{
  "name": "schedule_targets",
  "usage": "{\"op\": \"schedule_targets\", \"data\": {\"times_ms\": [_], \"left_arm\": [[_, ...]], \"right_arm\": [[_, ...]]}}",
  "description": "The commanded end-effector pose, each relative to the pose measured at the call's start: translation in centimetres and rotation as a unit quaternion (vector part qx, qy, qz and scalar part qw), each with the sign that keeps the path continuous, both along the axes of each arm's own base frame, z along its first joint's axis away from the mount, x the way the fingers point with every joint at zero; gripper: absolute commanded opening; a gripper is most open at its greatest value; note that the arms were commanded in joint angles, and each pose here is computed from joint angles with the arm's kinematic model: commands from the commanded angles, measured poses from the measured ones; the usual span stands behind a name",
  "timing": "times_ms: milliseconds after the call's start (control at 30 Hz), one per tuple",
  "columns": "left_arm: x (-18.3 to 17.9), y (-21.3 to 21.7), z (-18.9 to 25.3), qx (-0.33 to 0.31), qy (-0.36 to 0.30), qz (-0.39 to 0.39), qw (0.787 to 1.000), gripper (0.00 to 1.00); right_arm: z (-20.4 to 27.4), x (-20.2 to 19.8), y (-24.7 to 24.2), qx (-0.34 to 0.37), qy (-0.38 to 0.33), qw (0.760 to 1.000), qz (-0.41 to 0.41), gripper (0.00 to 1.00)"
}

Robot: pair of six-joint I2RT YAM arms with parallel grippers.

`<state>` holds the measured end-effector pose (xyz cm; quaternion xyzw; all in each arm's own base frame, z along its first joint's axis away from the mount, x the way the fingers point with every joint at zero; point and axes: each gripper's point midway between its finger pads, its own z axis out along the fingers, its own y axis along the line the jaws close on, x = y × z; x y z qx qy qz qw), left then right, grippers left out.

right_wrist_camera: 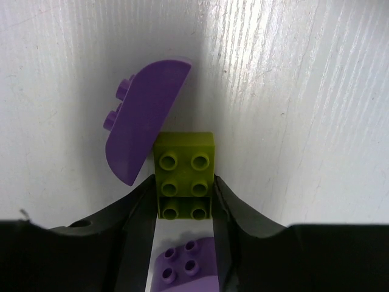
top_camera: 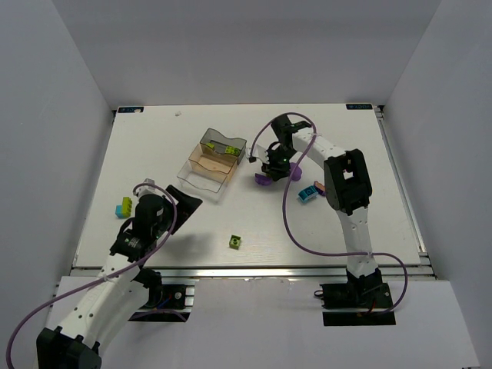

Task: Sort the legos into containers by color

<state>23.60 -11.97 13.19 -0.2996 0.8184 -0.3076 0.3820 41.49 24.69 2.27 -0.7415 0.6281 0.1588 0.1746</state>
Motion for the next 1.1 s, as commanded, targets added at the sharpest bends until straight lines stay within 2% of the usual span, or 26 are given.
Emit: {"op": "schedule_targets", "data": {"times_ms": [0,167,267,367,600,767,900,1067], "left_arm": [[-0.1,-0.4,-0.2,-0.004,0.000,-0.007,1.000,0.94],[0.0,-0.4,-0.3,-0.004,0.000,-0.008,1.000,0.94],[0.0,-0.4,-0.5,-0.003,0.001,-0.009,1.000,0.94],[0.2,-0.5,-0.5,-0.002,-0.002,-0.009,1.000,0.94],[0.2,-0.5,-0.8,0.001,0.001,-0.011,1.000,0.94],[0.1,-0.5,-0.9,-0.001,0.002,-0.010,1.000,0.94],[0.1,-0.5,-0.9,-0.001,0.003,-0.009,1.000,0.94],[0.1,-0.5,-0.9,-0.002,0.005,-0.009,1.000,0.94]], "right_arm": [[0.5,0.1,-0.4,-0.014,-0.015,0.999,0.031,0.18],[3.5,1.7,-0.1,0.008,-0.074,0.997,0.007,0.06],[7.2,3.7,1.2,0.048,-0.115,0.992,-0.029,0.02],[10.5,5.1,2.8,0.095,-0.125,0.985,-0.077,0.00],[14.4,6.5,6.8,0.201,-0.098,0.957,-0.182,0.00],[16.3,8.2,9.7,0.264,-0.092,0.925,-0.258,0.00],[16.8,8.1,12.1,0.299,-0.061,0.917,-0.256,0.00],[16.4,7.8,14.5,0.319,-0.049,0.912,-0.252,0.09]]}}
